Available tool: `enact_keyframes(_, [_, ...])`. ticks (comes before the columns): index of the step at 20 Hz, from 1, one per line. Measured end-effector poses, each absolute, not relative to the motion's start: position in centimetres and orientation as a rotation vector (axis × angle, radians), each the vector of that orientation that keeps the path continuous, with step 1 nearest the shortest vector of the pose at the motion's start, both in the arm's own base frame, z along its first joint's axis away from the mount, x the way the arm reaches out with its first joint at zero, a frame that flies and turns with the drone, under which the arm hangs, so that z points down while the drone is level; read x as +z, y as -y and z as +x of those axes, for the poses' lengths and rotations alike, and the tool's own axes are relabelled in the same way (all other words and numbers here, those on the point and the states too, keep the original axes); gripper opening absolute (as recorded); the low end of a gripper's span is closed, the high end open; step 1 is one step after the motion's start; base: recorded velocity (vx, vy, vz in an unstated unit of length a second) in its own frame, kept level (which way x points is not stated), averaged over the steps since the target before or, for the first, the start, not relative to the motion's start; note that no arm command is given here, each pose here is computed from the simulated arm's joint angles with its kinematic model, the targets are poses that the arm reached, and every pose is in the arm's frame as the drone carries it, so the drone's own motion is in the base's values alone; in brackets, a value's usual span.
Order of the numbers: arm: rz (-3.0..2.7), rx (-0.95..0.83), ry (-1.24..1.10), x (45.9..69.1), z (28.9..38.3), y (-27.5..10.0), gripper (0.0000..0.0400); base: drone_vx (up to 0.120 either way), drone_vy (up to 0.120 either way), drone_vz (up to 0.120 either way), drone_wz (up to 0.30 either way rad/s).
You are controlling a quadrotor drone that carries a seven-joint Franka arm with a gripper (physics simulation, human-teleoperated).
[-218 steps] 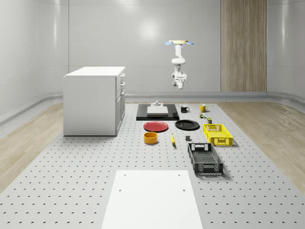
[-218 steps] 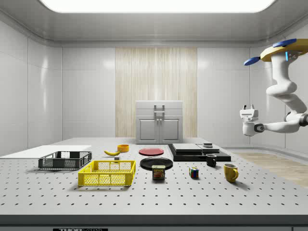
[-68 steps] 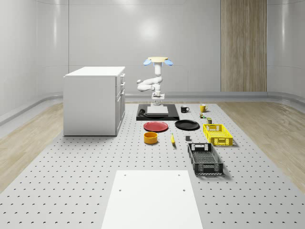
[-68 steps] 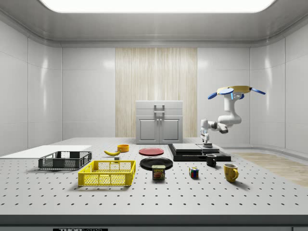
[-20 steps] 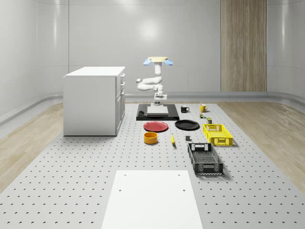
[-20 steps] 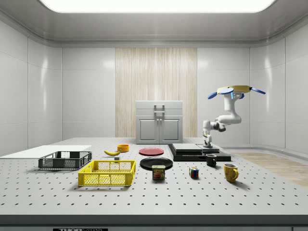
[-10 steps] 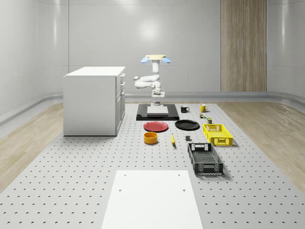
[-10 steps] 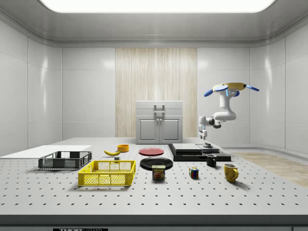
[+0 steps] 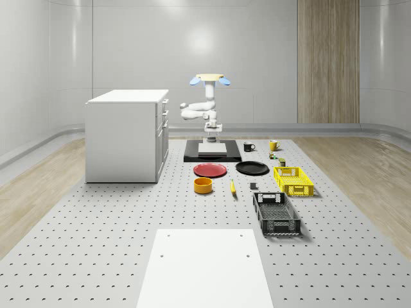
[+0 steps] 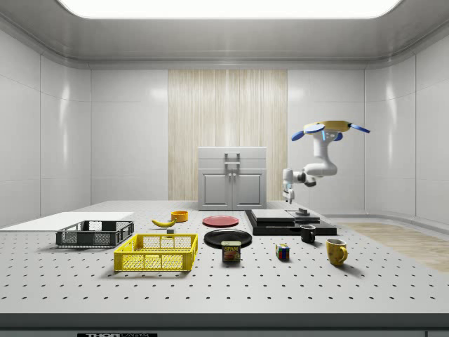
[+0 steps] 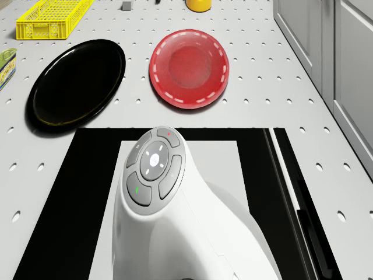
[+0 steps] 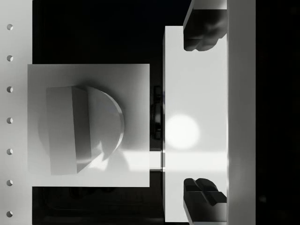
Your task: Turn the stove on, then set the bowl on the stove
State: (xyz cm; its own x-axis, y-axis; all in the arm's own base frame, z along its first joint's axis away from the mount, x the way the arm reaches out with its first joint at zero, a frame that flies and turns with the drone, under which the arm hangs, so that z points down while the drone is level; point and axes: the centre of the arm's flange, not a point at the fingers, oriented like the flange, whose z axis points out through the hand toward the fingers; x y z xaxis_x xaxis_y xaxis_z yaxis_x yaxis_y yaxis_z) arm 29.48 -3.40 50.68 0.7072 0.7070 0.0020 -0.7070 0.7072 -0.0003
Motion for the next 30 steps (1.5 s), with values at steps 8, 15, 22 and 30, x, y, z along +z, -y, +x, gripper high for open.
enact_keyframes(8, [0.001, 0.785, 0.002, 50.67, 29.48, 3.40, 0.0400, 0.120, 0.000, 0.000, 0.000])
enact_keyframes(15, [0.001, 0.785, 0.002, 50.67, 29.48, 3.40, 0.0400, 0.120, 0.000, 0.000, 0.000])
enact_keyframes(22, [0.001, 0.785, 0.002, 50.67, 29.48, 3.40, 0.0400, 0.120, 0.000, 0.000, 0.000])
enact_keyframes(30, [0.001, 0.785, 0.002, 50.67, 29.48, 3.40, 0.0400, 0.120, 0.000, 0.000, 0.000])
